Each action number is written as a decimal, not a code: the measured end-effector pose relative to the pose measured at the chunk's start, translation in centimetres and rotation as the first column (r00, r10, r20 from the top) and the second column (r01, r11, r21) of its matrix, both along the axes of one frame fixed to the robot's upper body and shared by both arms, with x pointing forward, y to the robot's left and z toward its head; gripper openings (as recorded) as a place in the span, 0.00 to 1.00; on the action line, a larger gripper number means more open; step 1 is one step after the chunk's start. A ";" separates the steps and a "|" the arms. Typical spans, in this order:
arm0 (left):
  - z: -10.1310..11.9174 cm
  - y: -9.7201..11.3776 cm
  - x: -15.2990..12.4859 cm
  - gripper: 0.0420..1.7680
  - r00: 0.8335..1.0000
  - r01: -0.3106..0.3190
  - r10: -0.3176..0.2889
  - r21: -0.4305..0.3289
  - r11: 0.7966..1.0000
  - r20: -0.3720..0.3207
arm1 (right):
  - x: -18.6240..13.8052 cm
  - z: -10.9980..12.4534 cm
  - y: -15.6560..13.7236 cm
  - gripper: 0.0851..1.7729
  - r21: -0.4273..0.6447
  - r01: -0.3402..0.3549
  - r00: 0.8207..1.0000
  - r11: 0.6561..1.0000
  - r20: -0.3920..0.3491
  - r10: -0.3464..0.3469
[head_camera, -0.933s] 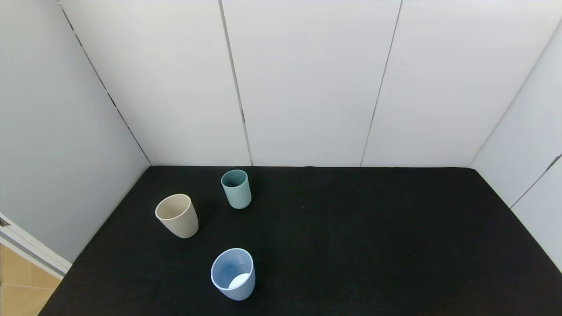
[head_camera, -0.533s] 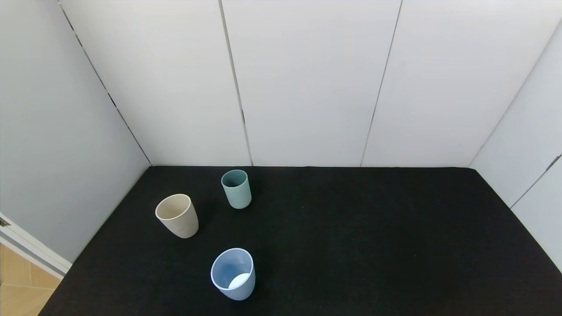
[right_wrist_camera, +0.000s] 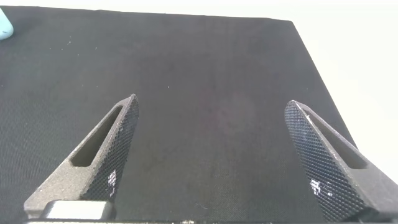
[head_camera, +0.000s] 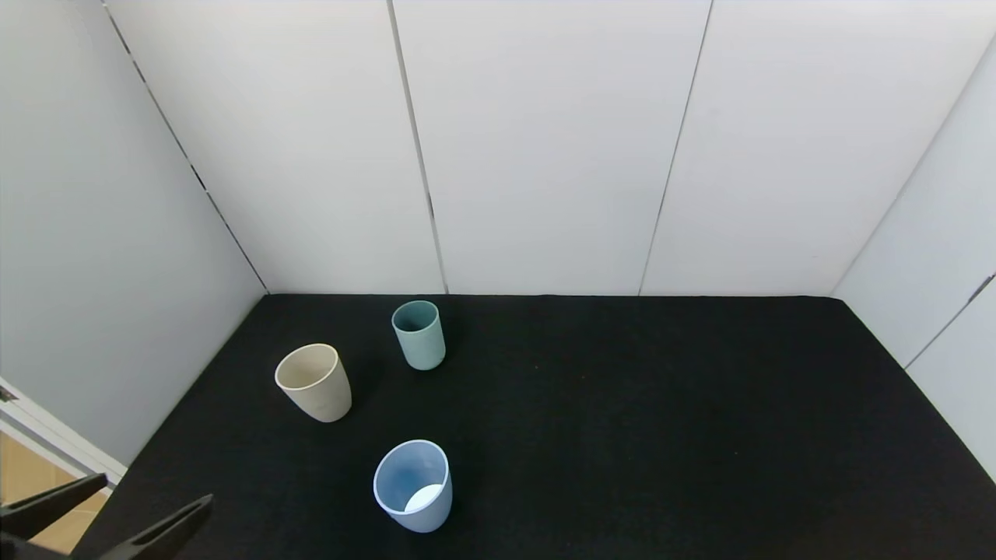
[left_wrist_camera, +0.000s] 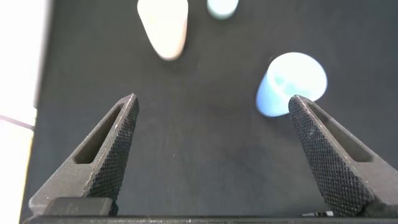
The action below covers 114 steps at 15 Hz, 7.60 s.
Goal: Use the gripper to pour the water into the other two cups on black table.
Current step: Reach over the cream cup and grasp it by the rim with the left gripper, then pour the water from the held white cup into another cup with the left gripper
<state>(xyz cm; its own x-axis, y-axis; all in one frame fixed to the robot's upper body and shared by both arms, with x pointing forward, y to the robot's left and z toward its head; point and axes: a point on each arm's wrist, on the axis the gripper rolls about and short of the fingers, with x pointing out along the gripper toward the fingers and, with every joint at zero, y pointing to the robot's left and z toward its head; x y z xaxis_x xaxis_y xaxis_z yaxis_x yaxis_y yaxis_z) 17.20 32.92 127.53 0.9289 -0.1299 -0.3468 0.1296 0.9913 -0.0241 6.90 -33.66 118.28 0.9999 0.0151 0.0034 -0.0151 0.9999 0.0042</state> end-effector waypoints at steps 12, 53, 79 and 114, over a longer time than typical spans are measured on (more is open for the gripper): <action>-7.4 -0.1 11.6 0.97 0.975 0.010 0.001 0.049 0.999 -0.222 | 0.0 0.0 0.0 0.96 0.000 0.000 1.000 1.000 0.000 0.000; -11.7 1.8 23.8 0.97 0.999 -0.040 0.043 0.092 0.995 -0.031 | 0.0 0.0 0.0 0.96 0.000 0.000 1.000 1.000 0.000 0.000; -11.3 1.7 24.3 0.71 0.997 -0.022 0.029 0.096 0.995 -0.066 | 0.0 0.0 0.0 0.96 0.000 0.001 1.000 1.000 0.000 -0.001; 1.3 -3.0 31.5 0.70 0.921 0.354 -0.192 0.527 0.773 -0.338 | 0.0 0.0 0.0 0.96 0.000 0.001 1.000 1.000 0.000 -0.001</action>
